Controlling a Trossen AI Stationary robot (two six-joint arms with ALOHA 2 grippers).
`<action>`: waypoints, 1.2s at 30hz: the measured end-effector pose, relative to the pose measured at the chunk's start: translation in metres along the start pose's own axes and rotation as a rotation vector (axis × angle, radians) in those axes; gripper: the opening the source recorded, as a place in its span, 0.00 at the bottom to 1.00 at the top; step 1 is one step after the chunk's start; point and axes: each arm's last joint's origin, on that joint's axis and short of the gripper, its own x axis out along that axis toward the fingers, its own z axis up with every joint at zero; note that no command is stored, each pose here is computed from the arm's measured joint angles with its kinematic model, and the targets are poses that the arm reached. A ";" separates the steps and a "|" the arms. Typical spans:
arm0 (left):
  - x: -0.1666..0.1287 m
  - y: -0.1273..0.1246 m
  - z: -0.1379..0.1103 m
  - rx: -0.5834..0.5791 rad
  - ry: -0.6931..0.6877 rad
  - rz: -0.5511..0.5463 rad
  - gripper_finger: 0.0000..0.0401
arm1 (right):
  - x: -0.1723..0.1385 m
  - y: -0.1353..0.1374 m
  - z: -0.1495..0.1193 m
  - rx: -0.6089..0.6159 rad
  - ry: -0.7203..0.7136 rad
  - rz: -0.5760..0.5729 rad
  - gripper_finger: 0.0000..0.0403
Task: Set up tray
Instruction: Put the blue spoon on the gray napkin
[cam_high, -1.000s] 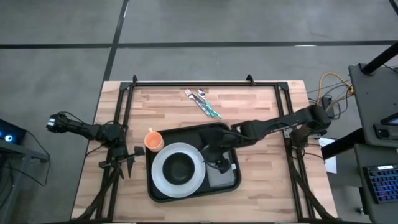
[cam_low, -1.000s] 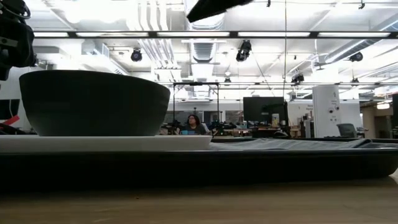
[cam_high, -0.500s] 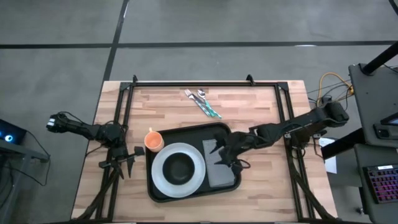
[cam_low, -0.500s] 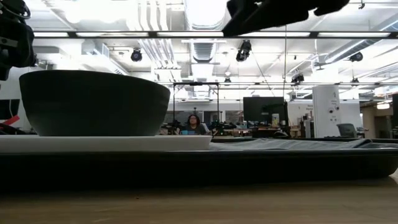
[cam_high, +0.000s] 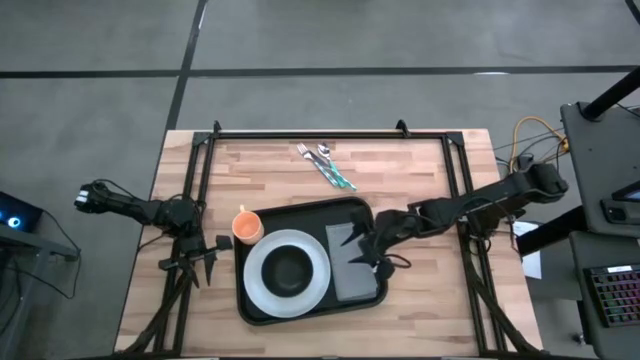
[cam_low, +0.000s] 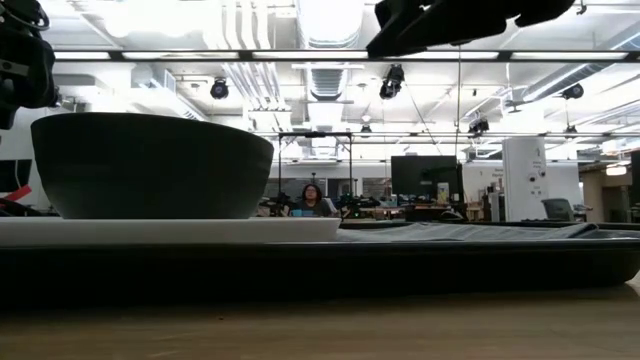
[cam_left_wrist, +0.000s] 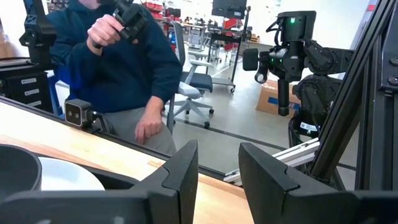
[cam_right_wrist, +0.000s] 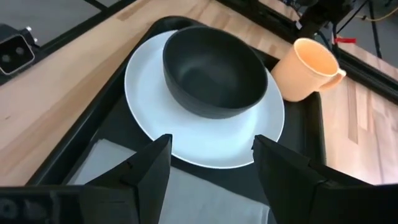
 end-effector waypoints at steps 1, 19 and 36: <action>0.000 0.000 0.000 0.000 0.000 0.000 0.24 | 0.001 0.000 0.001 0.001 0.000 0.000 0.53; 0.000 0.000 0.000 -0.001 0.001 0.000 0.24 | 0.002 -0.015 0.044 0.021 -0.098 -0.039 0.53; 0.000 0.000 0.000 -0.001 0.001 0.000 0.24 | -0.016 -0.085 0.038 0.048 -0.084 -0.227 0.53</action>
